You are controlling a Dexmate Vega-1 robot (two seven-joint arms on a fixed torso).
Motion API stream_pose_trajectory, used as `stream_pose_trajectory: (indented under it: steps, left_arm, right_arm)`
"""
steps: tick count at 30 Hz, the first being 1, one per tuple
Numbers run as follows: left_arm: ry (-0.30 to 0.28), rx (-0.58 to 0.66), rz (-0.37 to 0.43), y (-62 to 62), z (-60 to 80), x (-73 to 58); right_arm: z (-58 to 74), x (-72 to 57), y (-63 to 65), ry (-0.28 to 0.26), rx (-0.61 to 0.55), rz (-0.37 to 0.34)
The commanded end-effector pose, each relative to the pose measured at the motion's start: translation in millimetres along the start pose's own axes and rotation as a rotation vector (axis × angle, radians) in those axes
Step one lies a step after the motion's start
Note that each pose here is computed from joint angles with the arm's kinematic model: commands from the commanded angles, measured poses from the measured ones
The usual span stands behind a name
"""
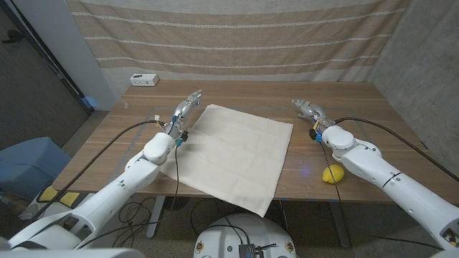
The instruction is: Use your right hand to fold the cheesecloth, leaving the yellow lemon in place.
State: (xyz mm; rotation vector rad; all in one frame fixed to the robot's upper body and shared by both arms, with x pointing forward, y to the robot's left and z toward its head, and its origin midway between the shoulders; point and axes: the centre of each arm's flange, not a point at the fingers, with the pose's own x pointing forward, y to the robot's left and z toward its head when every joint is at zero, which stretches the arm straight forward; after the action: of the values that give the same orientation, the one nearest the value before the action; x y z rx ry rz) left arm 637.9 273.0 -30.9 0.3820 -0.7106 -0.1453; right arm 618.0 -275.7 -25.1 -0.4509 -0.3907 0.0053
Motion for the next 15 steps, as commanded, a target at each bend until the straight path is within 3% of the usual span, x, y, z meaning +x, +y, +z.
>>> stream_pose_trajectory:
  steps: [1, 15]
  left_arm:
    - [0.022, 0.089, -0.066, -1.1, -5.2, -6.3]
    - [0.014, 0.230, -0.180, -5.5, 0.7, -7.2]
  right_arm:
    - [7.5, -14.8, 10.3, 0.074, -0.197, -0.073]
    - [11.6, -38.1, 31.3, 0.139, -0.405, -0.158]
